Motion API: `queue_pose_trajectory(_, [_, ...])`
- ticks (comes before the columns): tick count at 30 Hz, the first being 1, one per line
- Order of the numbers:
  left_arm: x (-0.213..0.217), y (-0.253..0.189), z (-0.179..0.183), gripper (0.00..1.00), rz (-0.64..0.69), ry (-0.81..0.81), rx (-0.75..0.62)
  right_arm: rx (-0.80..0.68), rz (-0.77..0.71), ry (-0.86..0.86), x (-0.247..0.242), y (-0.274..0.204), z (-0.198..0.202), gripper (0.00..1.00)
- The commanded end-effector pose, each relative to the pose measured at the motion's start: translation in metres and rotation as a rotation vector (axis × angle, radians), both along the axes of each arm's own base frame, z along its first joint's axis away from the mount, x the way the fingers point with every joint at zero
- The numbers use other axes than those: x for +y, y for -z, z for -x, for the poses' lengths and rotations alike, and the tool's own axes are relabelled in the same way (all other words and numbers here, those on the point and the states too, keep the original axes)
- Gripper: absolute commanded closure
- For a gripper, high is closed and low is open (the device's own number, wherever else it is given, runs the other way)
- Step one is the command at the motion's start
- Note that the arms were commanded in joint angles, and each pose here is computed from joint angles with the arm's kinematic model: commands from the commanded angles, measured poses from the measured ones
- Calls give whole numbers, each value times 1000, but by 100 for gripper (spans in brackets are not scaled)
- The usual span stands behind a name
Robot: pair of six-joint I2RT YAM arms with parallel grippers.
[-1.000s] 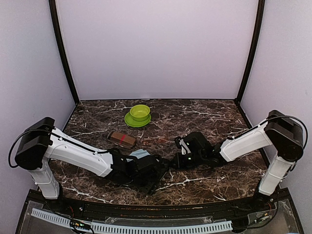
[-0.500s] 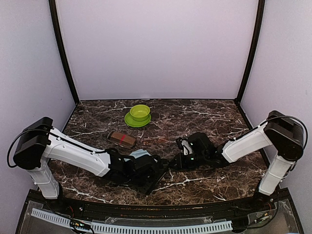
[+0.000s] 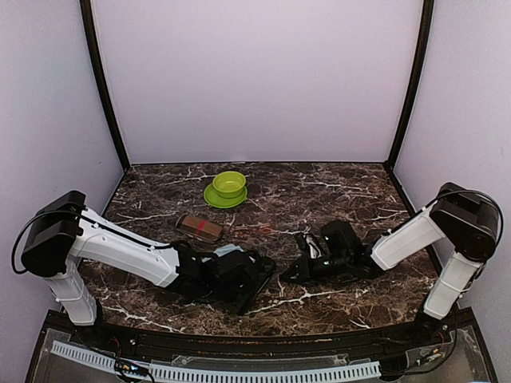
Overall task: Organize the sunglasses
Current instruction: Pick up the case with sunglasses from the corner of the board, then place the case with sunglasses at the corner of the board.
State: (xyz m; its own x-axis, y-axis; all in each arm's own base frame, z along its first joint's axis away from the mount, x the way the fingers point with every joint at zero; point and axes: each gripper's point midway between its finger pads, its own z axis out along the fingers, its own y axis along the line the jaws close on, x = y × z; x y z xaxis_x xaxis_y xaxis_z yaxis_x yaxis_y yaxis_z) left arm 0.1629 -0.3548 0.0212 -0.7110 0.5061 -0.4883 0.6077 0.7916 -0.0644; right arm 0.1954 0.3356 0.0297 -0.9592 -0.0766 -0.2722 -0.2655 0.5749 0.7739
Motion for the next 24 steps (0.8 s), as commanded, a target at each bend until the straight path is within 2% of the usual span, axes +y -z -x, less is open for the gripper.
queue_pose_trajectory(1, [24,2,-4,42,-71,-24,-21,-1,-13,-15,-2,-2,0,80])
queue_pose_trajectory(5, [14,-8,-4,38,-31,31,-41,-50,30,-21,-7,-4,-3,79])
queue_pose_trajectory(9, [-2,-15,3,30,4,163,-45,-107,72,-25,-13,-8,-7,76])
queue_pose_trajectory(14, [-10,-14,8,13,-76,260,-10,-125,110,-18,-20,-5,-8,74])
queue_pose_trajectory(18, [-13,-18,6,2,-85,271,-11,-123,104,-14,-20,-5,-8,74])
queue_pose_trajectory(24, [-12,-32,4,1,-59,257,-37,-121,109,-11,-22,-3,-7,74])
